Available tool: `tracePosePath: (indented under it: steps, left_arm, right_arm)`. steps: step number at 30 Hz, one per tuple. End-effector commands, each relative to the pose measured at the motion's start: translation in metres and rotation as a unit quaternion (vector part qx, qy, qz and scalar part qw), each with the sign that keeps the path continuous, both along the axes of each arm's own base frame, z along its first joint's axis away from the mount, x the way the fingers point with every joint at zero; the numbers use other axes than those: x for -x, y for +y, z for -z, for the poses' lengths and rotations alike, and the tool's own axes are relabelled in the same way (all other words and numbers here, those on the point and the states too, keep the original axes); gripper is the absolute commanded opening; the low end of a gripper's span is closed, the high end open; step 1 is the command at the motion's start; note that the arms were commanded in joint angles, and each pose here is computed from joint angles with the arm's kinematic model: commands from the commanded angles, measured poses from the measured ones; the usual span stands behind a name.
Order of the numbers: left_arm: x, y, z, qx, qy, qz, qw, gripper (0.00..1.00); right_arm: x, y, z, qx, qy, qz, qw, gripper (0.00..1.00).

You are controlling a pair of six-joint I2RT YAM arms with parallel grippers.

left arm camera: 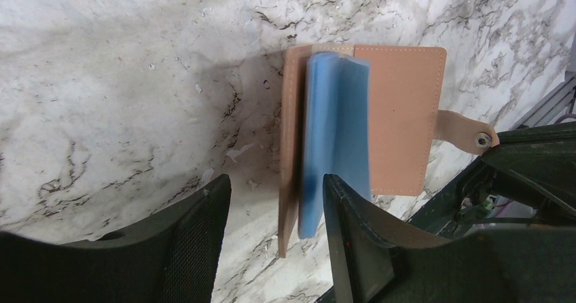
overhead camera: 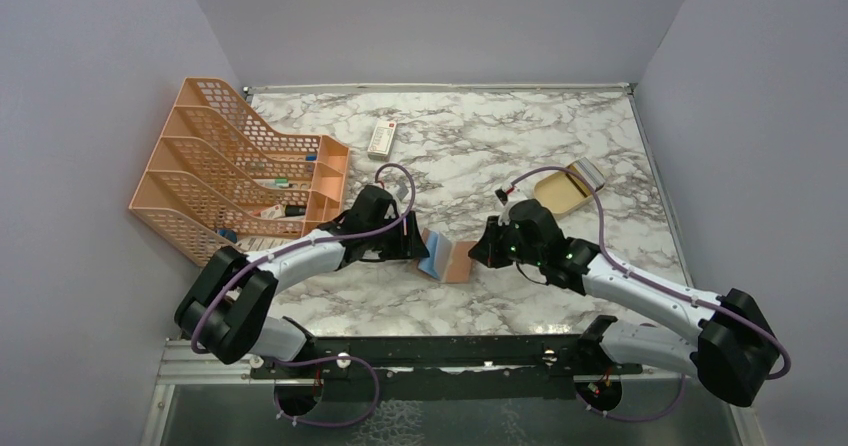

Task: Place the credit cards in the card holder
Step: Open the card holder at the center of the board.

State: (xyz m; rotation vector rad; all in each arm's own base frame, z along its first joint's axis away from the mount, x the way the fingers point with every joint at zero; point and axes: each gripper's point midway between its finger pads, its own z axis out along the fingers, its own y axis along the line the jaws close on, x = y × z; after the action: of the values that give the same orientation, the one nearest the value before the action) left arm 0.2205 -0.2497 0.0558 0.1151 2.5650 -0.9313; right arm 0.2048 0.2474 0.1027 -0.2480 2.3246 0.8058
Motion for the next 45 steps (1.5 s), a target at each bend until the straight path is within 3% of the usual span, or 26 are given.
tracePosePath:
  steps: [1,6,9,12,15,20,24,32,45]
  left_arm:
    - [0.003,-0.011,0.001,0.027,0.003,0.018,0.999,0.54]
    - [0.005,-0.013,0.005,0.033,0.008,0.025,0.999,0.51]
    - [0.006,-0.016,0.003,0.041,0.011,0.028,0.999,0.30]
    - [0.008,-0.020,-0.009,0.061,0.006,0.035,0.997,0.11]
    - [0.010,-0.024,-0.024,0.081,0.007,0.038,0.996,0.00]
    - [0.003,-0.017,-0.033,0.050,0.003,0.017,0.999,0.00]
    - [-0.005,-0.011,-0.039,0.021,-0.011,0.012,1.000,0.00]
    - [-0.014,-0.015,-0.065,0.026,-0.031,0.009,0.999,0.00]
    - [-0.005,-0.026,-0.063,0.055,0.001,0.022,0.998,0.00]
  right_arm:
    - [-0.001,-0.002,-0.002,0.000,-0.010,0.004,1.000,0.01]
    - [0.000,-0.004,0.001,0.004,-0.009,0.004,1.000,0.01]
    - [-0.003,-0.012,0.004,0.026,-0.016,0.013,0.999,0.04]
    - [-0.005,-0.023,0.003,0.050,-0.020,0.030,0.998,0.20]
    - [-0.004,-0.023,-0.014,0.055,-0.024,0.021,0.998,0.34]
    - [-0.012,-0.016,-0.045,0.030,-0.051,0.024,0.998,0.47]
    - [-0.005,0.012,-0.067,-0.031,-0.035,-0.019,0.999,0.49]
    - [-0.003,0.056,-0.073,-0.131,0.009,-0.054,0.990,0.55]
    - [-0.018,0.083,-0.018,-0.094,0.066,-0.076,0.990,0.61]
